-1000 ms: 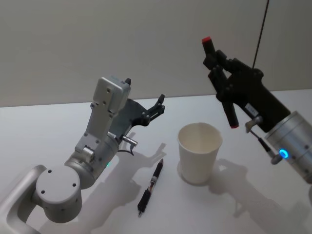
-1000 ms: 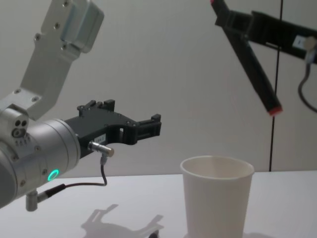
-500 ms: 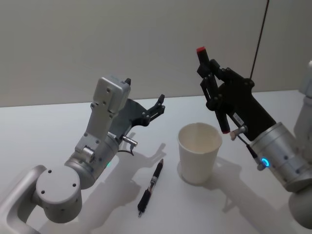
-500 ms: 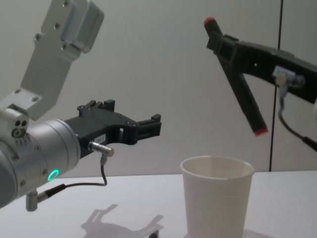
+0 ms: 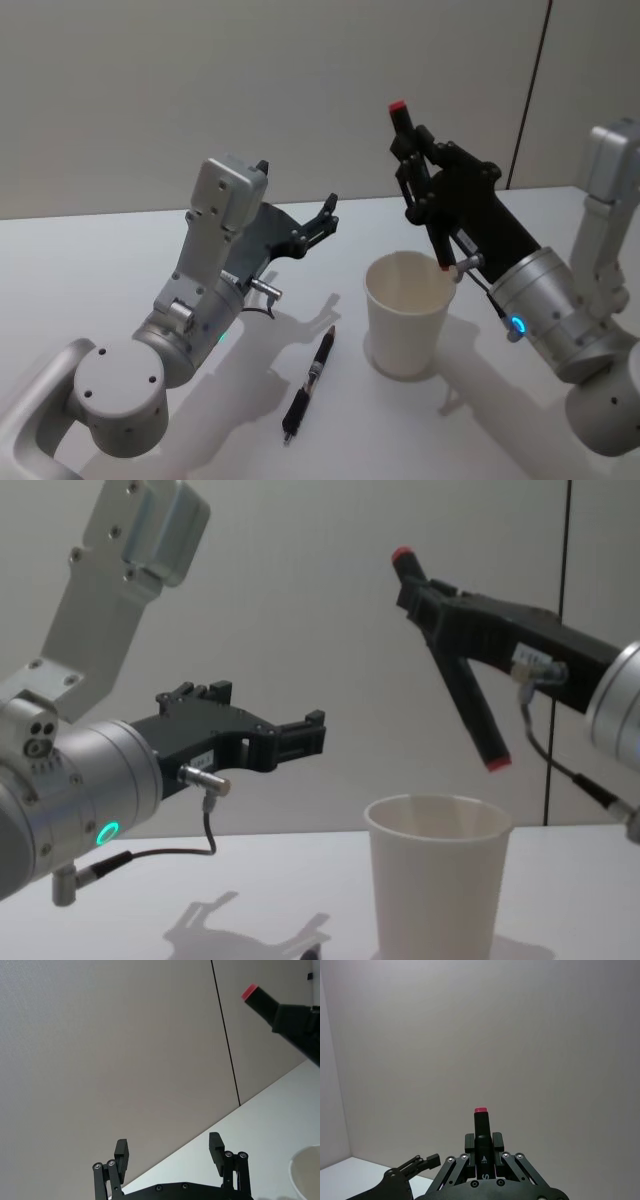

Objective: Place the pen into the pen holder.

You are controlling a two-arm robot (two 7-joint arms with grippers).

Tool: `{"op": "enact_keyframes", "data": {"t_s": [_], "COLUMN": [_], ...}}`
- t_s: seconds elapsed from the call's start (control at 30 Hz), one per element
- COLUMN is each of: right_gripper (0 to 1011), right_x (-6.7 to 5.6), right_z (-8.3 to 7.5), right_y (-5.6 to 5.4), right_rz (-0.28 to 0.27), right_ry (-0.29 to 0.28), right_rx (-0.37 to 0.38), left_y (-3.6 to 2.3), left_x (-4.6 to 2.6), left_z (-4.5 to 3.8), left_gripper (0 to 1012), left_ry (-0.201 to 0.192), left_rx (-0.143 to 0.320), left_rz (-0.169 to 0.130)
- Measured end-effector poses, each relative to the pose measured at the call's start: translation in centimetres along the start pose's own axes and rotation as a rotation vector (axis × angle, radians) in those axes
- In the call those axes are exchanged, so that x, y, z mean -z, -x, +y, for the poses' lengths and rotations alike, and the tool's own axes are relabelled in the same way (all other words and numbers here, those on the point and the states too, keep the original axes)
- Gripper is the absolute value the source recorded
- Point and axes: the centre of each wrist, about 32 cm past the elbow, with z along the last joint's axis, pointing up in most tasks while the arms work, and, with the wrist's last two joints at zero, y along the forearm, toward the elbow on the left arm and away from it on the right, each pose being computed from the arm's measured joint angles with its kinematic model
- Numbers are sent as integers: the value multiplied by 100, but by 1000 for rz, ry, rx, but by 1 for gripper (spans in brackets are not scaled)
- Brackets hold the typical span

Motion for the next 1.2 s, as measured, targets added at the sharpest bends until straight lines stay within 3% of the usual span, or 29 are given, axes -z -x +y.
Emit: {"op": "enact_keyframes", "data": {"t_s": [0.5,0.9,1.2], "right_gripper": [194,195,194], "right_x": [156,322,392], "right_z": [101,175,142], "right_y": [-36,-54,-69], "right_rz": [2,40,73], "right_ry": [42,99,133], "right_rx": [-18,-49,-65], "left_y": [0,0,0], "left_x": [0,0,0], "left_z": [0,0,0], "left_gripper": [1001,1001,1001], "left_ry": [0,0,0], "left_rx": [0,0,0], "left_rz": [0,0,0]}}
